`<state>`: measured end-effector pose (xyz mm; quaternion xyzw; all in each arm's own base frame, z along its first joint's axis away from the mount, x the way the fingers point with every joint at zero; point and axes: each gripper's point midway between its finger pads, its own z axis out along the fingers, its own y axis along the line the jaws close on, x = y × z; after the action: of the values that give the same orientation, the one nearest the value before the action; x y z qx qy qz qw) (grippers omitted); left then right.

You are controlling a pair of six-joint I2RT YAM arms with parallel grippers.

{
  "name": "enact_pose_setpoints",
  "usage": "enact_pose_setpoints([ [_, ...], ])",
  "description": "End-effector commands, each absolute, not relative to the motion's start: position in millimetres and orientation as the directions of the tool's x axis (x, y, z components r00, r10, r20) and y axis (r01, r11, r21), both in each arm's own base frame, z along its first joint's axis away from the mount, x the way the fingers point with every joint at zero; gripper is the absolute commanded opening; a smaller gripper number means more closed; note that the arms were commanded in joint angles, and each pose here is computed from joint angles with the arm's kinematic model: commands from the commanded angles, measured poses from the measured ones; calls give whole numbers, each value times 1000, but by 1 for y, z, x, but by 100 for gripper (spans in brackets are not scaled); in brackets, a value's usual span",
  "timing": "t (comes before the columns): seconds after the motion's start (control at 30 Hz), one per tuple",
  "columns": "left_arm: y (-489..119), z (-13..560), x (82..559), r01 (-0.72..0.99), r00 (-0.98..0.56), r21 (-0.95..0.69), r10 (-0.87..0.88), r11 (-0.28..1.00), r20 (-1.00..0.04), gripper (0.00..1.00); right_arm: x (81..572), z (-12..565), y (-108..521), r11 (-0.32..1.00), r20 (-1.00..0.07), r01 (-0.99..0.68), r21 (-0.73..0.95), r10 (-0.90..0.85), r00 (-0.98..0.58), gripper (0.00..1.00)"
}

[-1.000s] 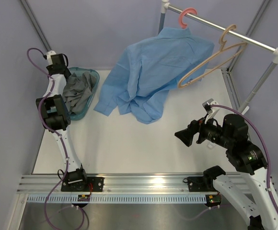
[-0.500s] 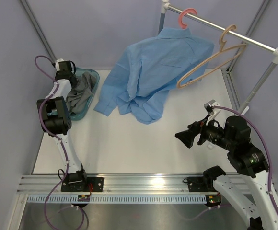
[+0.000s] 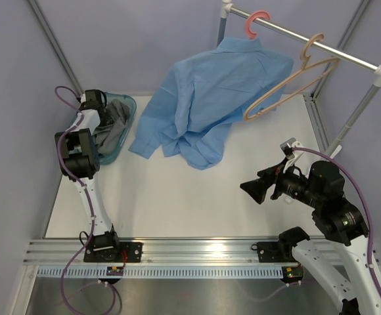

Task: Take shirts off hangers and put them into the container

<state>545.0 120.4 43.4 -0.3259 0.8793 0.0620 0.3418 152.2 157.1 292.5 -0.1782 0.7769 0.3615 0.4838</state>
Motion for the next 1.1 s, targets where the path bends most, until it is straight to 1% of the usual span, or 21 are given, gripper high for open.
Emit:
enact_pose_setpoints([
  [0.0,117,61,545,-592,-564,-136,-528,795,-634,60,150,300,160,655,-897,-659,371,69,-436,99],
  [0.1,116,101,542,-572,-529,-158,-509,805,-679,75,148,306,158,659,-905,-661,361,74,-420,100],
  [0.13,116,116,542,-562,-516,-164,-499,810,-697,83,147,308,157,660,-908,-662,356,76,-412,99],
  [0.23,114,178,534,-537,-450,-200,-479,820,-754,93,145,317,154,667,-918,-662,341,83,-388,99],
  [0.27,111,194,531,-522,-436,-213,-473,826,-766,99,145,319,152,672,-920,-659,337,86,-382,100],
  [0.3,109,209,526,-512,-424,-222,-468,830,-775,99,146,325,149,686,-926,-651,326,92,-367,99],
  [0.33,104,243,517,-487,-385,-239,-453,840,-804,99,147,326,147,697,-927,-641,321,92,-363,99],
  [0.4,96,266,501,-459,-372,-247,-437,853,-819,99,148,335,140,722,-937,-625,299,99,-334,99],
  [0.43,88,299,486,-418,-331,-262,-415,870,-847,99,149,337,137,735,-939,-612,292,100,-329,100],
  [0.53,77,318,451,-367,-339,-255,-384,894,-859,99,151,349,124,781,-951,-566,264,114,-286,99],
  [0.57,68,341,431,-328,-311,-267,-371,906,-875,99,151,351,122,789,-953,-557,261,118,-280,99],
  [0.63,57,335,403,-288,-350,-253,-348,923,-870,99,152,358,112,818,-959,-520,245,127,-253,99],
  [0.67,52,358,377,-265,-295,-258,-333,929,-896,99,151,362,108,827,-962,-508,240,131,-241,99],
  [0.73,47,366,350,-248,-260,-258,-320,934,-911,99,152,363,97,858,-963,-457,235,143,-227,100],
  [0.77,42,374,324,-233,-217,-260,-311,937,-925,99,151,366,93,866,-965,-443,233,149,-217,99],
  [0.87,27,374,288,-181,-181,-257,-289,949,-940,99,148,371,77,897,-971,-383,220,163,-175,100],
  [0.9,20,390,262,-147,-112,-255,-272,956,-956,99,148,374,70,911,-973,-350,216,171,-157,99],
  [0.93,16,393,250,-128,-91,-250,-262,960,-961,99,146,376,63,921,-974,-325,214,178,-138,99],
  [1.0,16,390,227,-143,-64,-248,-259,958,-964,99,145,377,52,938,-976,-276,209,185,-112,99],
  [1.03,12,399,207,-120,-19,-244,-248,962,-969,99,142,378,47,942,-977,-262,209,191,-94,99],
  [1.07,12,395,198,-125,-26,-237,-242,963,-970,99,142,376,42,950,-978,-236,205,189,-88,100],
])
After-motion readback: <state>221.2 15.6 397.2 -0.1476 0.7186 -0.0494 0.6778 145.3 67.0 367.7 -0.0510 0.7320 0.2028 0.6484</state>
